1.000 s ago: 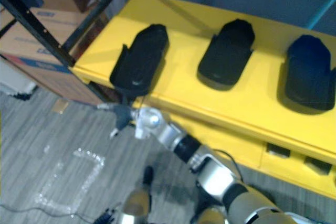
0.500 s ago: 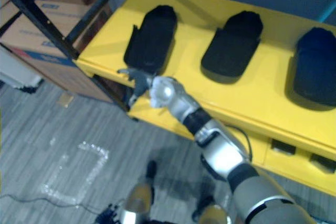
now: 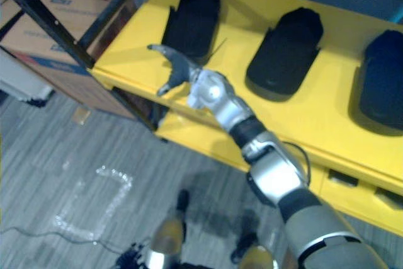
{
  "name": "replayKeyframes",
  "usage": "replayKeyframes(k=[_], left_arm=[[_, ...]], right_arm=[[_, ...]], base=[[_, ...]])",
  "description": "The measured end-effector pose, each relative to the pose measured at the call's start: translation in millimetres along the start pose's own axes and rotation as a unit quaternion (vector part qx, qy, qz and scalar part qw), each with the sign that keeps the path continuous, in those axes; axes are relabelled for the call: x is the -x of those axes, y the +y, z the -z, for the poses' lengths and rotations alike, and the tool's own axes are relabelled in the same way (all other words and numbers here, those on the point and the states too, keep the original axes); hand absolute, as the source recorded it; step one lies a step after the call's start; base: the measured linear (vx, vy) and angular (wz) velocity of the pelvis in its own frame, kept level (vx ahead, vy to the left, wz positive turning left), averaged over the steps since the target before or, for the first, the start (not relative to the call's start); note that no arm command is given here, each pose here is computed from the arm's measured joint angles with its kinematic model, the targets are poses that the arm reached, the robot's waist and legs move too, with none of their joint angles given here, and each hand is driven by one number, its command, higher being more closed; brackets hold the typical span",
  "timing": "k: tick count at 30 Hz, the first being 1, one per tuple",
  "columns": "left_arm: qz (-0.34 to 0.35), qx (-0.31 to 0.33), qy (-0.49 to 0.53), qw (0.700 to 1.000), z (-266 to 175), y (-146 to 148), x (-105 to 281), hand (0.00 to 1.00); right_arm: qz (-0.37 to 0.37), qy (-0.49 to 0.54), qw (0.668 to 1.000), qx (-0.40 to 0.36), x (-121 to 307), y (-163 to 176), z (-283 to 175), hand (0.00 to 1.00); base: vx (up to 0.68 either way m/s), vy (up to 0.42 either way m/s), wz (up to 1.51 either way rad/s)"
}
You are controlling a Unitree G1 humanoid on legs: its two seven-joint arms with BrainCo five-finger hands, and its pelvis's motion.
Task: Walk over and take plastic housings, then place them on the shelf
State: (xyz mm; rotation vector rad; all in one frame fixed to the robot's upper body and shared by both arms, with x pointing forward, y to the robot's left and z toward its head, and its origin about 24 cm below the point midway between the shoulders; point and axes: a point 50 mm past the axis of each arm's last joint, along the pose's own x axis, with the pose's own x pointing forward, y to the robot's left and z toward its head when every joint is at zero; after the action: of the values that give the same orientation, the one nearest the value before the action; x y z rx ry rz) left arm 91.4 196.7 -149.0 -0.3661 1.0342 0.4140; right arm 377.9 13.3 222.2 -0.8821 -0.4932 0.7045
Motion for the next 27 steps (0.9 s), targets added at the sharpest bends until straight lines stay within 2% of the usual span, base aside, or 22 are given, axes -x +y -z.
replayKeyframes(k=[3, 9, 11, 13, 17, 18, 21, 24, 27], left_arm=[[0.003, 0.0, -0.001, 1.0, 0, 0, 0, 0.0], [0.004, -0.003, -0.003, 1.0, -1, 0, 0, 0.0], [0.004, -0.002, -0.003, 1.0, 0, 0, 0, 0.0], [0.001, -0.001, 0.002, 1.0, 2, 2, 0, 0.0], [-0.012, -0.003, 0.006, 1.0, 4, 8, 0, 0.0], [-0.015, -0.005, 0.006, 1.0, 4, 10, 0, 0.0], [-0.019, -0.006, 0.006, 1.0, 4, 11, 0, 0.0], [-0.019, -0.01, 0.006, 1.0, 3, 10, 0, 0.0], [-0.024, -0.01, 0.01, 1.0, 5, 11, 0, 0.0]], right_arm=[[-0.023, -0.033, 0.999, 0.008, -3, 10, -14, 0.0], [-0.169, -0.115, 0.979, 0.005, -1, 55, -52, 0.0], [-0.181, -0.142, 0.973, -0.006, 1, 62, -66, 0.0], [-0.161, -0.168, 0.972, -0.014, 2, 59, -79, 0.0], [0.011, -0.192, 0.979, -0.074, 4, 12, -91, 0.0], [0.062, -0.171, 0.98, -0.087, 4, -4, -83, 0.0], [0.131, -0.096, 0.982, -0.101, 8, -28, -50, 0.0], [0.18, -0.013, 0.98, -0.088, 16, -42, -11, 0.0], [0.22, 0.014, 0.973, -0.07, 23, -52, 2, 0.0]], base=[[-0.01, -0.018, -0.06], [-0.01, -0.004, -0.02], [0.0, 0.0, 0.0], [0.01, -0.002, -0.02], [0.02, -0.004, -0.07], [0.01, 0.01, -0.08], [0.01, 0.022, -0.11], [-0.01, 0.017, -0.04], [0.0, 0.0, 0.0]])
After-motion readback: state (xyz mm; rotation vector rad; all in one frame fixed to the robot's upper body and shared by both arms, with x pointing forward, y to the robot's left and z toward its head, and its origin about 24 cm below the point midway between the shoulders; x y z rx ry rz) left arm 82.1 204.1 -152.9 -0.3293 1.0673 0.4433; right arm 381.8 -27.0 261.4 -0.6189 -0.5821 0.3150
